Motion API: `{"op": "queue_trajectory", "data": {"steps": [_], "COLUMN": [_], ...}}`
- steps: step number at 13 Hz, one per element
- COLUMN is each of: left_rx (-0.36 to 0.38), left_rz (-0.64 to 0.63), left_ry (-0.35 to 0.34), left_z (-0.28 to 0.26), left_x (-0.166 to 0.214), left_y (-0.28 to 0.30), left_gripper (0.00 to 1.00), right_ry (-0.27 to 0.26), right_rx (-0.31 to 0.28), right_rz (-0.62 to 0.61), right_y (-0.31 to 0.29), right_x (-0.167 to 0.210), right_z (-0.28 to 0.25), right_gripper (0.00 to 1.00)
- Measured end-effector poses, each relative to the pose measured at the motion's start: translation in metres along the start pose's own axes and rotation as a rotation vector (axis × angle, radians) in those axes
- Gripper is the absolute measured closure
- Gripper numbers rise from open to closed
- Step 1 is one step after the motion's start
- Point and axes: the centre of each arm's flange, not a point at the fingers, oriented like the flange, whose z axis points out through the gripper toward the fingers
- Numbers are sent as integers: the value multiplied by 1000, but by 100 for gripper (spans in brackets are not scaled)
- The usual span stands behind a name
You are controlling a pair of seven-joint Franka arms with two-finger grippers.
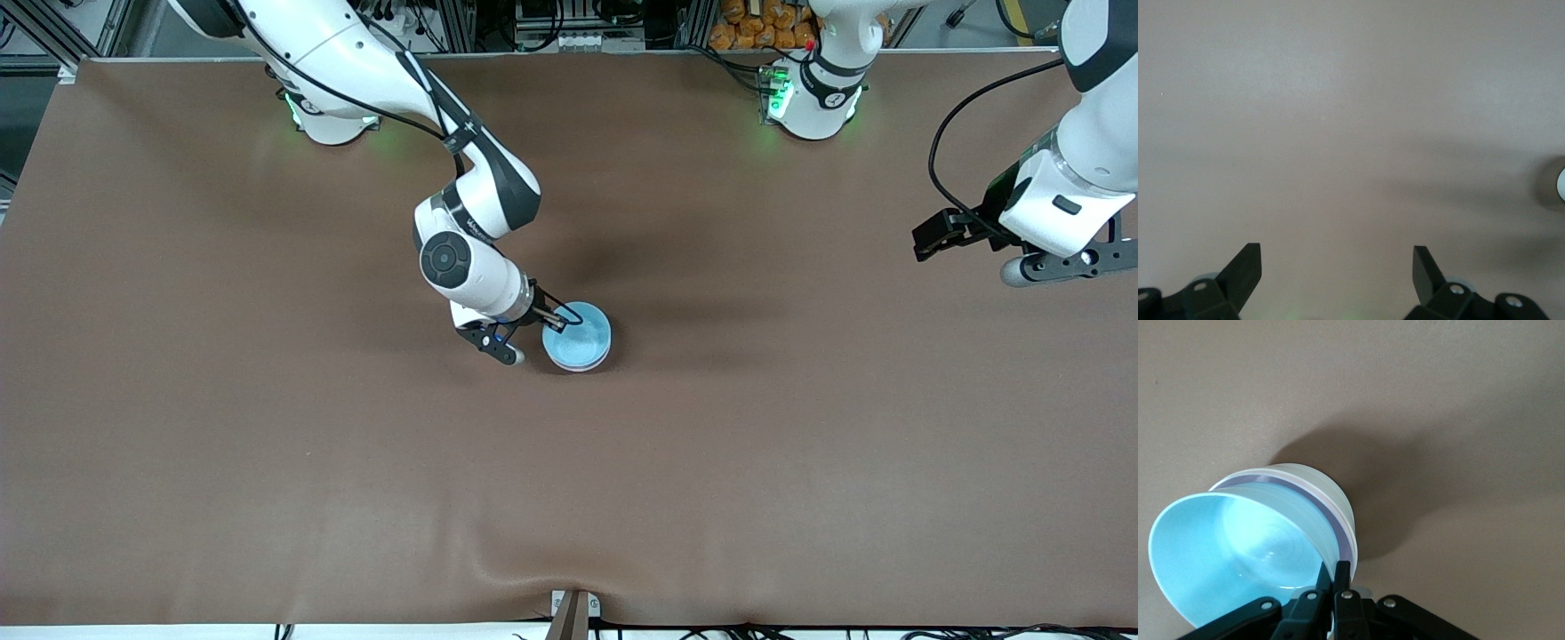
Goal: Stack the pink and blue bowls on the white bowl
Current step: 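Open the right gripper to release the blue bowl on the stack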
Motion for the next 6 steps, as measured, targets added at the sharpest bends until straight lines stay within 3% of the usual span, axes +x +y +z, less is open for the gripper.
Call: {"op": "queue_trajectory", "data": {"steps": [3,6], "left_rx": [0,0], "left_rz": [0,-5], "left_ry": [-1,-2], "left_z": [0,1], "left_x": [0,1], "left_y": [0,-3], "left_gripper": [0,0], "right_ry": [0,14], "right_rx": [-2,3], "right_rz": [1,3], "right_y": [1,0], "right_x": [0,9], "right_z": [1,-10], "right_gripper": [89,55]}}
